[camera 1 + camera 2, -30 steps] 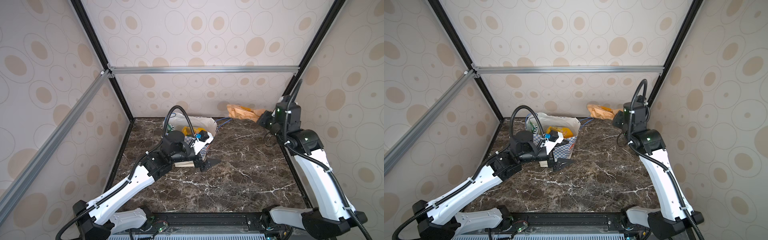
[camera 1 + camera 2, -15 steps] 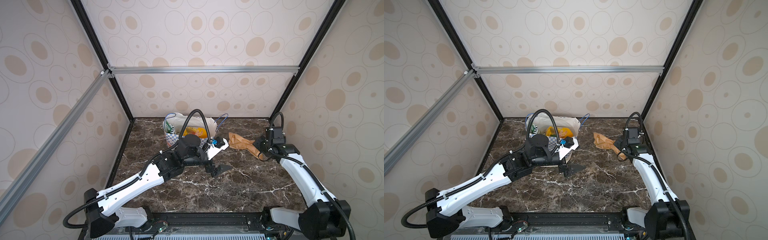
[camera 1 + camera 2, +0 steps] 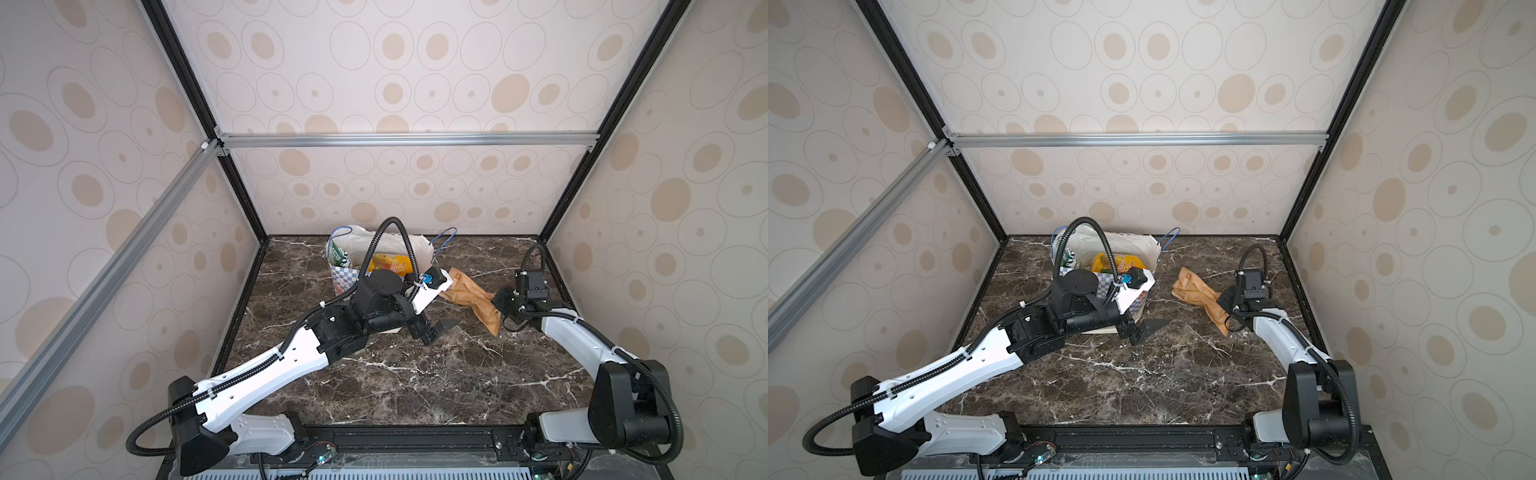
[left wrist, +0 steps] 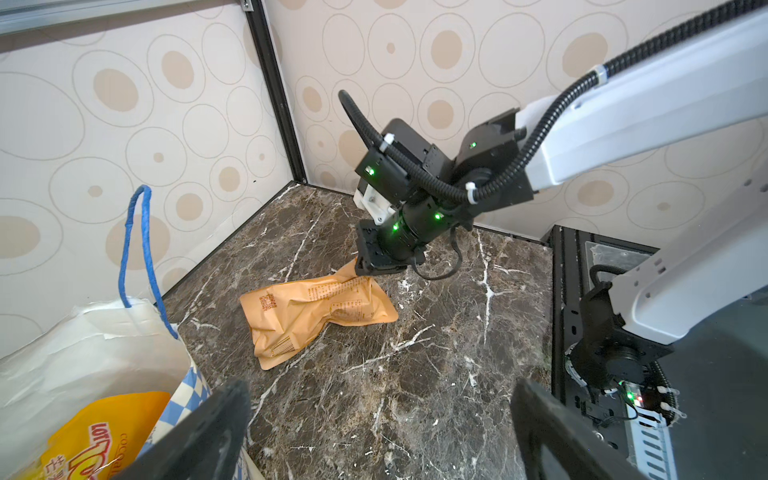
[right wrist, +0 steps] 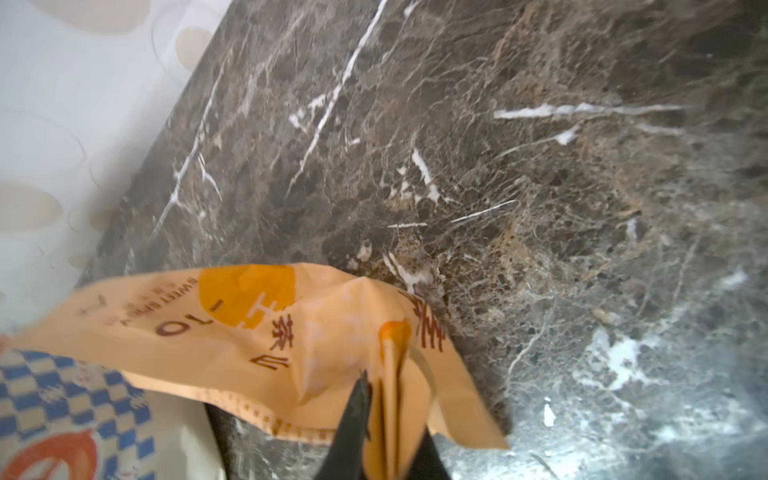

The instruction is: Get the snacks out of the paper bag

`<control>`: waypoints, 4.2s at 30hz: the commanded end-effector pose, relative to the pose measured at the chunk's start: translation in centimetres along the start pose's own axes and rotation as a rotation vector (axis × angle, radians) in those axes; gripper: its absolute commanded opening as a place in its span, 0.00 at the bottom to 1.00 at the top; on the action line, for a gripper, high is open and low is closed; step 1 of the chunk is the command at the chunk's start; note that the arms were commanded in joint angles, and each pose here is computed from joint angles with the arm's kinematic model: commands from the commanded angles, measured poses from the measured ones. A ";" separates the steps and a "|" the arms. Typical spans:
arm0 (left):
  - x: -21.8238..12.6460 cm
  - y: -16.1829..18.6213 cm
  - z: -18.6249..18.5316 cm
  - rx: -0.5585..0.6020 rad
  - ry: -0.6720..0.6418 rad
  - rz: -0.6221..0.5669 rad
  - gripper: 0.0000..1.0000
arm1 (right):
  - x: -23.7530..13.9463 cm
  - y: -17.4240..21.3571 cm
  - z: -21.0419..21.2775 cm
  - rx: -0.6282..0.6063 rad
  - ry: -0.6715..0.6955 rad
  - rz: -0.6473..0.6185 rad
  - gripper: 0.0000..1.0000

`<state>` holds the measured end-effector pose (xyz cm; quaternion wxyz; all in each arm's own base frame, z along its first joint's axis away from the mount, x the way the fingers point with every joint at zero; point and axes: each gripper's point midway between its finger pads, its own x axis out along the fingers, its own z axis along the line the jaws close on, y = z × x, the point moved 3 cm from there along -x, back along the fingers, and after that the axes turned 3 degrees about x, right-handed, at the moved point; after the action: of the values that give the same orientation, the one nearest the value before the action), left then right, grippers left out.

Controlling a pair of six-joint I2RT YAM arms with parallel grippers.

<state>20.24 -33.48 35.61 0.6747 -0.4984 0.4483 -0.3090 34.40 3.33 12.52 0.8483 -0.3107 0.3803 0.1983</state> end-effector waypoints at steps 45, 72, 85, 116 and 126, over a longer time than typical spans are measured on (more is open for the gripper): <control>0.6 2.5 24.9 -0.384 -0.938 0.432 0.84 | -20.9 6.2 21.3 -0.601 -0.607 0.092 0.82; -6.3 12.8 29.2 -0.377 -1.260 0.670 0.78 | -20.1 6.4 20.4 -0.585 -0.564 0.100 0.82; -5.2 16.2 29.4 -0.494 -1.106 0.689 0.71 | -20.3 6.4 20.5 -0.574 -0.564 0.108 0.81; -3.9 4.5 28.1 -0.556 -0.732 0.227 0.00 | -21.0 5.8 19.0 -0.534 -0.524 0.057 0.81; -4.6 1.9 27.7 -0.506 -0.704 0.132 0.00 | -20.6 5.7 19.7 -0.525 -0.535 0.060 0.81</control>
<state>43.87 -17.34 34.80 0.6581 -0.6833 0.3010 0.0974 28.23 18.59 36.05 0.7981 -0.4485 0.0948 0.3911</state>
